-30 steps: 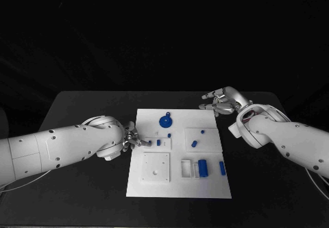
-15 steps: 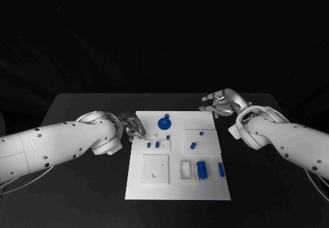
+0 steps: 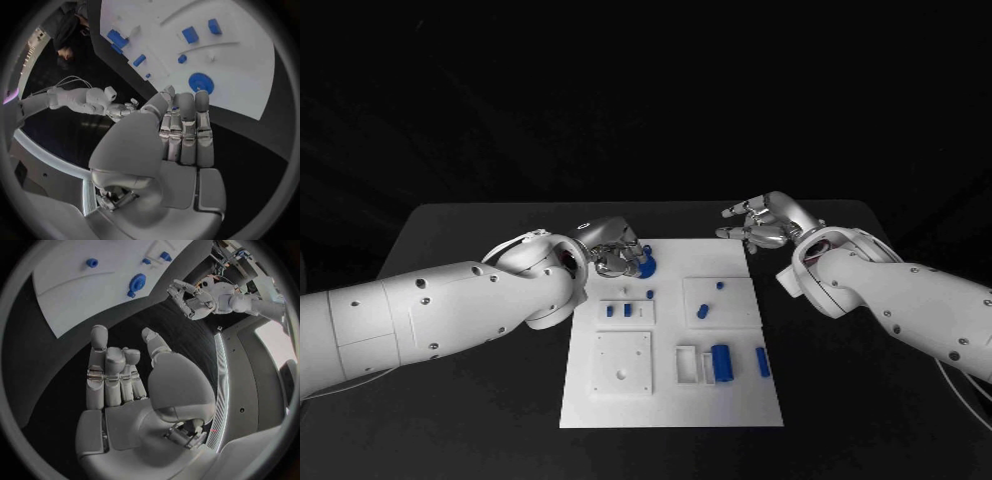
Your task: Assemble the parts on the task board
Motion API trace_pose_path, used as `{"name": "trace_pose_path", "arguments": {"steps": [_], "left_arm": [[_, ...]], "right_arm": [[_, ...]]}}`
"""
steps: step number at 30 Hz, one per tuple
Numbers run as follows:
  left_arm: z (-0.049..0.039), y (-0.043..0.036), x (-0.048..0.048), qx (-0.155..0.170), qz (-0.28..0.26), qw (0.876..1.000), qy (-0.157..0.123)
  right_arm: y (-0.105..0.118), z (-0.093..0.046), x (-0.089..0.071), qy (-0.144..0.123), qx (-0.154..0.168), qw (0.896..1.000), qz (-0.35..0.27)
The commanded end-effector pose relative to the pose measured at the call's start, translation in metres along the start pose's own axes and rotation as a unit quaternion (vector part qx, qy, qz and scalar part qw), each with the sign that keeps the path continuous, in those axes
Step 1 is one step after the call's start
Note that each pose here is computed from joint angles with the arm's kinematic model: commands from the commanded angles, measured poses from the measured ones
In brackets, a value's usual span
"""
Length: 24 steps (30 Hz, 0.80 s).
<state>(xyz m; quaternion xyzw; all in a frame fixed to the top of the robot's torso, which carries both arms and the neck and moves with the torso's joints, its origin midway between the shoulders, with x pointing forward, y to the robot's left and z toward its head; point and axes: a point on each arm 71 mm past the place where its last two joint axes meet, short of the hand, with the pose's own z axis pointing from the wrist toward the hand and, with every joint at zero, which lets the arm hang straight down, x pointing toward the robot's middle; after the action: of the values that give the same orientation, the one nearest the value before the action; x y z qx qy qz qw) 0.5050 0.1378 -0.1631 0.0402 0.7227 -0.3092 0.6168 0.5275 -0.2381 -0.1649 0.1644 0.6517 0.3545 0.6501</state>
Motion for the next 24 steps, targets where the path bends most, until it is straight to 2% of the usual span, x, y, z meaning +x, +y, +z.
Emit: {"name": "trace_pose_path", "arguments": {"steps": [1, 9, 17, 24], "left_arm": [[0.0049, -0.0118, 0.0011, 0.066, 0.059, 0.996, -0.026], [0.0174, -0.0189, 0.0238, 0.090, 0.113, 0.989, -0.001], [0.0206, -0.0220, 0.0386, 0.098, 0.133, 0.986, 0.017], [0.0222, -0.0190, 0.0474, 0.092, 0.147, 0.984, 0.037]], "right_arm": [[0.001, 0.000, 0.001, 0.004, -0.005, 1.000, 0.002], [0.002, 0.000, 0.002, 0.005, -0.006, 1.000, 0.002], [0.003, 0.001, 0.003, 0.005, -0.006, 1.000, 0.002], [0.003, 0.001, 0.003, 0.005, -0.007, 1.000, 0.002]]}}
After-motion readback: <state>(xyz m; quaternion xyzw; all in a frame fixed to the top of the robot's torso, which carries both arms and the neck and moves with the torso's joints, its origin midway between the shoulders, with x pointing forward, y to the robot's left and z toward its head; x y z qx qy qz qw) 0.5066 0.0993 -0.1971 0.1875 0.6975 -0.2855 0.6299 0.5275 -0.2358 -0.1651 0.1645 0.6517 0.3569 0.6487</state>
